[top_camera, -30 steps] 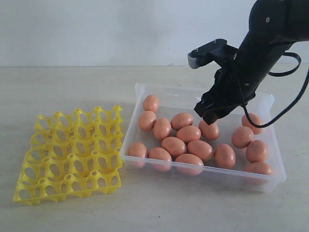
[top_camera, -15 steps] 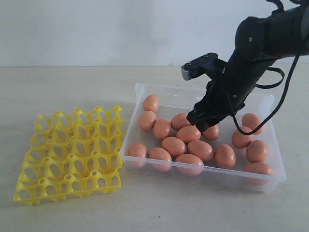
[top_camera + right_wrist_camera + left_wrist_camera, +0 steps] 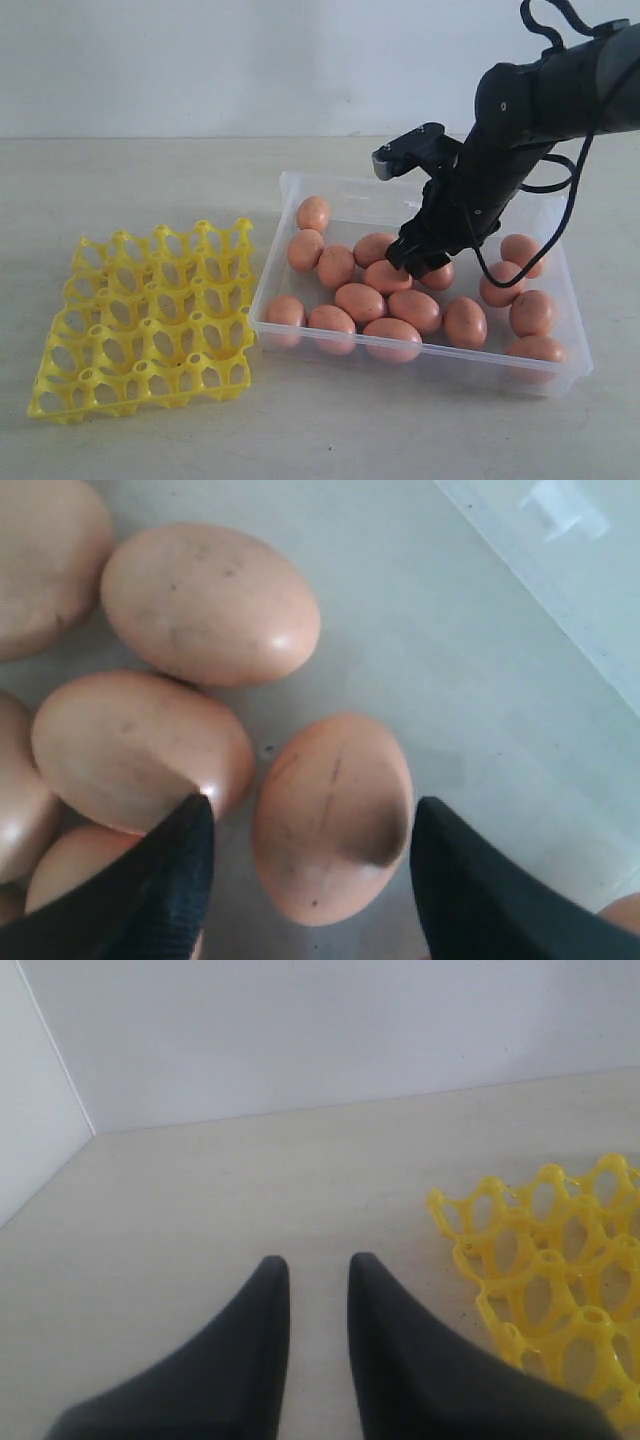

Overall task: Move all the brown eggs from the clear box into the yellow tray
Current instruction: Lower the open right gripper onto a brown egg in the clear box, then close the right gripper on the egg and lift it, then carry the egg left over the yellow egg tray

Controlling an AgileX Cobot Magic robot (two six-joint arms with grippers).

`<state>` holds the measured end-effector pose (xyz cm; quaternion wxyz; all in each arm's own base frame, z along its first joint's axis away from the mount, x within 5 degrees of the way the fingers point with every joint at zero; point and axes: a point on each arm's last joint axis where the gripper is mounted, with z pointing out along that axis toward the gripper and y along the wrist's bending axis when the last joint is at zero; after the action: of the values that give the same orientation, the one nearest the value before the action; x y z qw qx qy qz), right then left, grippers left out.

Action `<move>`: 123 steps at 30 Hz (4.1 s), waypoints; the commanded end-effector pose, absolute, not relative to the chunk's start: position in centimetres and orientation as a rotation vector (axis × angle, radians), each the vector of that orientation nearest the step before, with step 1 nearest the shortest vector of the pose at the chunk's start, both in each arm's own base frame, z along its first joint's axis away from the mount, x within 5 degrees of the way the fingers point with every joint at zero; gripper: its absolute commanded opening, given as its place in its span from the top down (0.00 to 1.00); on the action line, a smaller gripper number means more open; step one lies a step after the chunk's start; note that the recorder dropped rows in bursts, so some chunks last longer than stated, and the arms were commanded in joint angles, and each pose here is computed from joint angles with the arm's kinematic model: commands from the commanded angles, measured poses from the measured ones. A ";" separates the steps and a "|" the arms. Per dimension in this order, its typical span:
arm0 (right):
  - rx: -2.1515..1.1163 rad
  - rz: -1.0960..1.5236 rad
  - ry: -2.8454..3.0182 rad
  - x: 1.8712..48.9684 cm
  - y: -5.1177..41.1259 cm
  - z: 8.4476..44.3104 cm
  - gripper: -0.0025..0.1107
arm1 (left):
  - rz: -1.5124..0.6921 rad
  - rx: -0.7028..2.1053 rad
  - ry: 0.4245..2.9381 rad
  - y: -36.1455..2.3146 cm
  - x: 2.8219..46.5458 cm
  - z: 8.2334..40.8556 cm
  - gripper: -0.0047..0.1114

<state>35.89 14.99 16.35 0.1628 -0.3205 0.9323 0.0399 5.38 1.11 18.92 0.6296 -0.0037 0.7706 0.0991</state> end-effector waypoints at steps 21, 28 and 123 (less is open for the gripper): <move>-0.886 0.150 2.668 36.0 15.6 15.6 0.48 | 0.220 -0.007 1.765 1.1 5.4 18.8 0.77; -0.904 0.160 2.713 35.8 15.9 14.4 0.48 | 0.220 -0.007 1.765 1.1 5.4 18.8 0.77; -0.878 0.903 1.632 33.5 44.1 14.4 0.98 | 0.220 -0.007 1.765 1.1 5.4 18.8 0.77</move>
<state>33.14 43.98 14.30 0.5078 -0.3653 0.6848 0.3738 5.38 1.11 18.92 0.6296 -0.0037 0.7706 0.0991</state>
